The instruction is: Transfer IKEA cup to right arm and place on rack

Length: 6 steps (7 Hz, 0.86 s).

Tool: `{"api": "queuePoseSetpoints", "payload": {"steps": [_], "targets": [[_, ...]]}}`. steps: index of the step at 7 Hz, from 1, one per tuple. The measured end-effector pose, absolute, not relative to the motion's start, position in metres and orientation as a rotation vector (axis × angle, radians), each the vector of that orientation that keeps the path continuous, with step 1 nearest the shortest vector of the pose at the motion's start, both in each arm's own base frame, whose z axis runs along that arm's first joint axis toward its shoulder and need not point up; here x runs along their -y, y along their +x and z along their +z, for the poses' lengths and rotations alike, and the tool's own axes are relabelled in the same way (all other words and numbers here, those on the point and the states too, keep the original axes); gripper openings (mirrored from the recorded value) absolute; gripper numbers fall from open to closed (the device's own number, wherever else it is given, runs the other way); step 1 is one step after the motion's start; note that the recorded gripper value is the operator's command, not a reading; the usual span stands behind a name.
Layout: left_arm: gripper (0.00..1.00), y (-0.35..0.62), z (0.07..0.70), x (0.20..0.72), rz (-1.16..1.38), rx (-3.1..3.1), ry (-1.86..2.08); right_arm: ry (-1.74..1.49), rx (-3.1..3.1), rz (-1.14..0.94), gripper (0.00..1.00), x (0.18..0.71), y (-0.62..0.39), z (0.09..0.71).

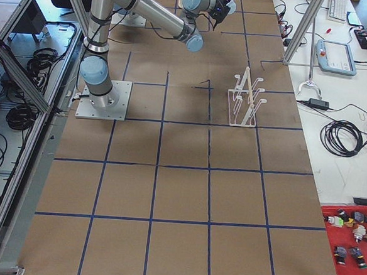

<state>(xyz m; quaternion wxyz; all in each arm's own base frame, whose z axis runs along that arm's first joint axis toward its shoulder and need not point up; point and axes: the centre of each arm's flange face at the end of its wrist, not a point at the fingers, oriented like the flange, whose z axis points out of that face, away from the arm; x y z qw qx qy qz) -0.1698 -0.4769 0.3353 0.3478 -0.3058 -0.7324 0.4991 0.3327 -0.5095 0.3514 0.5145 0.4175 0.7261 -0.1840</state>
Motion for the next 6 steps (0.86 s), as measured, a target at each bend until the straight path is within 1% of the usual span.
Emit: {"api": "queuePoseSetpoints", "payload": {"steps": [1, 2, 3, 4, 5, 6], "targets": [[0.02, -0.1698, 0.3354, 0.4768, 1.295, 1.898, -0.793, 1.005, -1.746, -0.442, 0.50, 0.5094, 0.3326, 0.3507], [0.05, -0.1698, 0.3355, 0.4768, 1.294, 1.898, -0.793, 1.004, -1.746, -0.443, 0.45, 0.5094, 0.3325, 0.3508], [0.27, -0.1698, 0.3356, 0.4767, 1.295, 1.898, -0.794, 1.003, -1.747, -0.444, 0.44, 0.5093, 0.3325, 0.3516], [0.68, -0.1698, 0.3365, 0.4769, 1.298, 1.898, -0.795, 1.002, -1.748, -0.444, 0.43, 0.5093, 0.3325, 0.3522], [0.87, -0.1697, 0.3375, 0.4771, 1.303, 1.898, -0.797, 1.001, -1.751, -0.442, 0.42, 0.5091, 0.3327, 0.3526], [0.98, -0.1696, 0.3383, 0.4768, 1.306, 1.898, -0.795, 1.002, -1.753, -0.442, 0.42, 0.5092, 0.3327, 0.3523]]}}
